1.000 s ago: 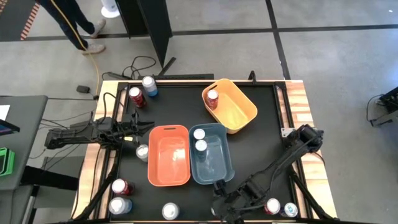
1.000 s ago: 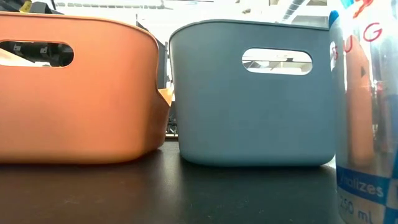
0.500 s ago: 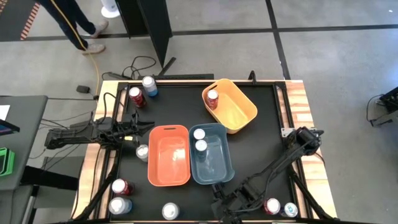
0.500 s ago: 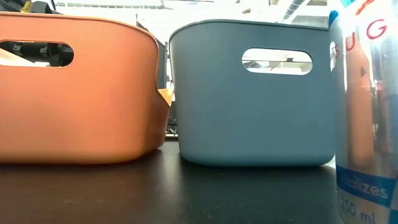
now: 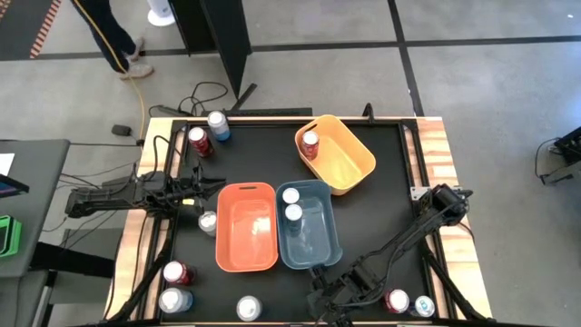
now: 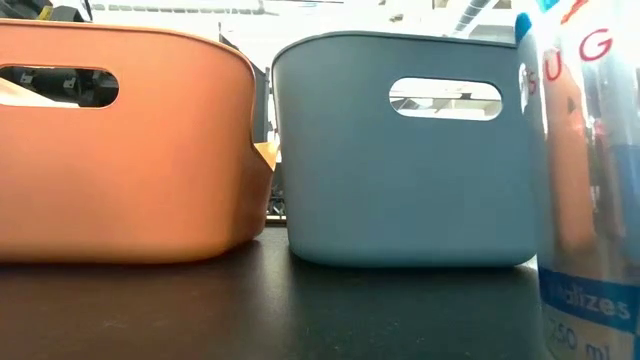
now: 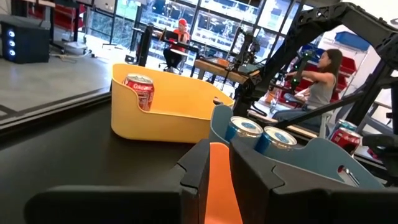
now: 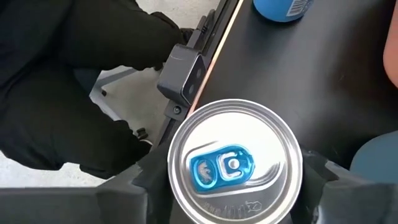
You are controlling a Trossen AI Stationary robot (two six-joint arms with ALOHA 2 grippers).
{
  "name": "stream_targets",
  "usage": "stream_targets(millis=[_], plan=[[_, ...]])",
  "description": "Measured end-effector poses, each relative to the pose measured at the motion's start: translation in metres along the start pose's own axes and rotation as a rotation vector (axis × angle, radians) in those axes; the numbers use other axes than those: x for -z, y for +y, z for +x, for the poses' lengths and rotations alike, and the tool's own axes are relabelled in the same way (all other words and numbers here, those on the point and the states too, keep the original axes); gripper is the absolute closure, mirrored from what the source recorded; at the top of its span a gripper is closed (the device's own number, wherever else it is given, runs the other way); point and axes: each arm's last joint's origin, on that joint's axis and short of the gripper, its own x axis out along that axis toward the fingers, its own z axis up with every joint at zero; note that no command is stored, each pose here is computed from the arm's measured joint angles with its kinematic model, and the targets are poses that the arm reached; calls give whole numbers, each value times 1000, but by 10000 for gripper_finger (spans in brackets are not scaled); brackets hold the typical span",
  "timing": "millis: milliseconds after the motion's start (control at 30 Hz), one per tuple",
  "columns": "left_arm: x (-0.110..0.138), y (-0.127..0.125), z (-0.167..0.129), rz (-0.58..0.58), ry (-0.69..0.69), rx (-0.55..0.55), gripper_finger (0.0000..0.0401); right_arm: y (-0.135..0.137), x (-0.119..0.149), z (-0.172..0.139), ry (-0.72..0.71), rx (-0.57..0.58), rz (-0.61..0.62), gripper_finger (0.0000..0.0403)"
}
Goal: Sort soda cans
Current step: Put the left blue soda can into the blue bin
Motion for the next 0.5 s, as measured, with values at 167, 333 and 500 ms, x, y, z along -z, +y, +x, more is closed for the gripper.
stream_targets(millis=[167, 333, 500], plan=[[0, 0, 0, 0, 0, 0, 343, 0, -6, -8, 11, -1, -32, 177], [0, 0, 0, -1, 0, 0, 343, 0, -17, -23, 23, 6, -52, 177], [0, 0, 0, -8, -1, 0, 343, 1, -32, -48, 25, 37, -101, 177]])
